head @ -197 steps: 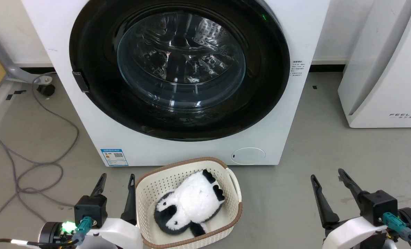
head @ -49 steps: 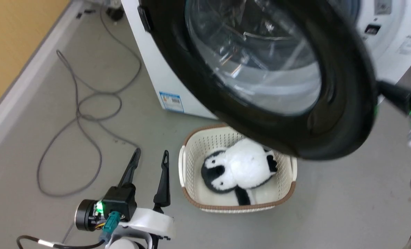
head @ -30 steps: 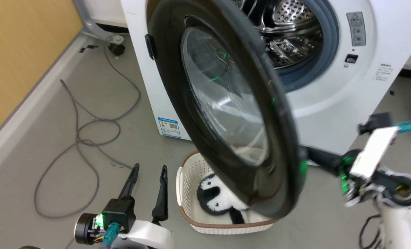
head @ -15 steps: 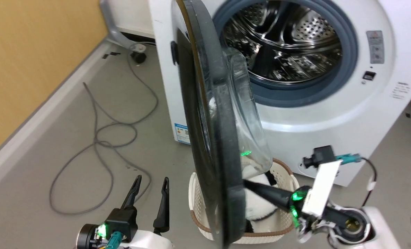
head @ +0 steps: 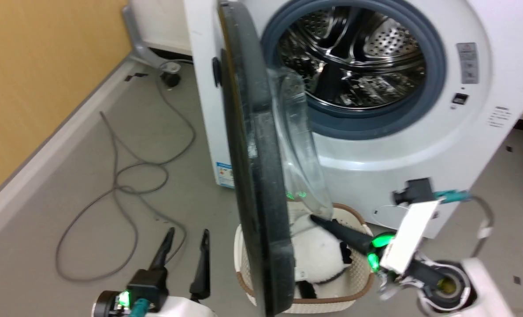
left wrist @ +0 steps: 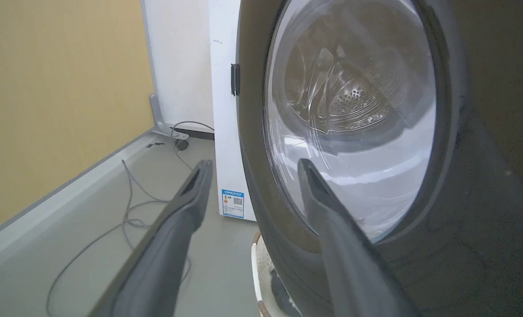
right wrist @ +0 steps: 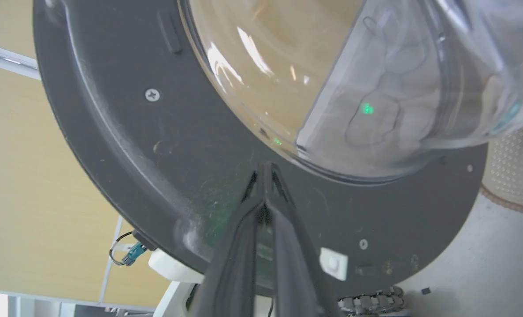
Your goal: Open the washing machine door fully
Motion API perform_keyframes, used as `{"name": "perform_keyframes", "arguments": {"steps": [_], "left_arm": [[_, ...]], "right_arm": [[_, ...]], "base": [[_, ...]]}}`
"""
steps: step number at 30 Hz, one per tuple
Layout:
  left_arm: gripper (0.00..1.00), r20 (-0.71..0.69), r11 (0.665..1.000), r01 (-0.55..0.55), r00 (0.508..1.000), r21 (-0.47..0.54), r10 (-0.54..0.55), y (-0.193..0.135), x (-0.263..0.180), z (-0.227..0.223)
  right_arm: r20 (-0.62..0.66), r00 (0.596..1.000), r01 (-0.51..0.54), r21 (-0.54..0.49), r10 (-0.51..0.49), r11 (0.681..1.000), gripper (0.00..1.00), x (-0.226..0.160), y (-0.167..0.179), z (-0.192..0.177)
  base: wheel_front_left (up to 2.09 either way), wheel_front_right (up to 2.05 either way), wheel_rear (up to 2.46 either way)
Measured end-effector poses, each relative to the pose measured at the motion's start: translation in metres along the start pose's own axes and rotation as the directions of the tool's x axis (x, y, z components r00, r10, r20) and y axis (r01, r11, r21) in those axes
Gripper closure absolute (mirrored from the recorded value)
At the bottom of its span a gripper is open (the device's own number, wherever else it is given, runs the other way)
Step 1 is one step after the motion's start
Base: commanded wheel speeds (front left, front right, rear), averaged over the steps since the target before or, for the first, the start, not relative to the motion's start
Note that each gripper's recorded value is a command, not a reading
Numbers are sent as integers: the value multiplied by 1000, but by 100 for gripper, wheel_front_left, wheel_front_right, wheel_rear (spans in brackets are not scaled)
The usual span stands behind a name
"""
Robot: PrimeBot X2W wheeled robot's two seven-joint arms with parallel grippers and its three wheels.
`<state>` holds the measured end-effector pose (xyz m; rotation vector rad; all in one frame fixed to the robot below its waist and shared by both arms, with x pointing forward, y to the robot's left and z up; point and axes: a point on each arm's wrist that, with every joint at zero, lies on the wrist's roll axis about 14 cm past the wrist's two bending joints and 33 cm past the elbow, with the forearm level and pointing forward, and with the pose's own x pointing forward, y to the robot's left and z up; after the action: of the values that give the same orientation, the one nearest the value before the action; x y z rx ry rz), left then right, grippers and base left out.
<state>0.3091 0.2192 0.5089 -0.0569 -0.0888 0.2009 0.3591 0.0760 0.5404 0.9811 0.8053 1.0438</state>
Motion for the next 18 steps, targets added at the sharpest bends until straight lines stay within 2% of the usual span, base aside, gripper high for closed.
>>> {"name": "perform_keyframes", "arguments": {"steps": [2, 3, 7, 8, 10, 11, 14, 17, 18], "left_arm": [[0, 7, 1000, -1, 1000, -15, 1, 0, 3, 2], [0, 17, 1000, 7, 1000, -20, -7, -1, 6, 5], [0, 17, 999, 25, 1000, -23, -24, -5, 8, 4], [0, 16, 999, 30, 999, -24, -30, -6, 9, 4], [0, 21, 999, 39, 999, -25, -38, -8, 12, 5], [0, 23, 999, 46, 999, -25, -46, -10, 13, 6], [0, 28, 998, 66, 997, -24, -65, -15, 15, 7], [0, 20, 996, 86, 996, -24, -86, -20, 14, 4], [0, 18, 996, 89, 996, -24, -89, -21, 14, 3]], "right_arm": [[58, 997, 57, -82, -52, 995, 100, -11, -5, 14], [189, 976, 156, -237, -112, 959, 100, -33, -6, 40], [383, 916, 281, -406, -118, 870, 100, -65, 1, 72], [429, 896, 319, -438, -116, 841, 100, -74, 1, 78], [500, 857, 405, -507, -123, 761, 100, -93, -3, 86], [537, 835, 447, -533, -120, 718, 100, -103, -5, 90], [639, 762, 553, -561, -102, 616, 100, -133, -12, 98], [723, 685, 644, -547, -86, 535, 100, -161, -20, 101], [742, 664, 667, -533, -92, 521, 100, -168, -25, 98]], "base": [[0, 0, 0], [0, 0, 0], [0, 0, 0], [0, 0, 0], [0, 0, 0], [0, 0, 0], [0, 0, 0], [0, 0, 0], [0, 0, 0]]}}
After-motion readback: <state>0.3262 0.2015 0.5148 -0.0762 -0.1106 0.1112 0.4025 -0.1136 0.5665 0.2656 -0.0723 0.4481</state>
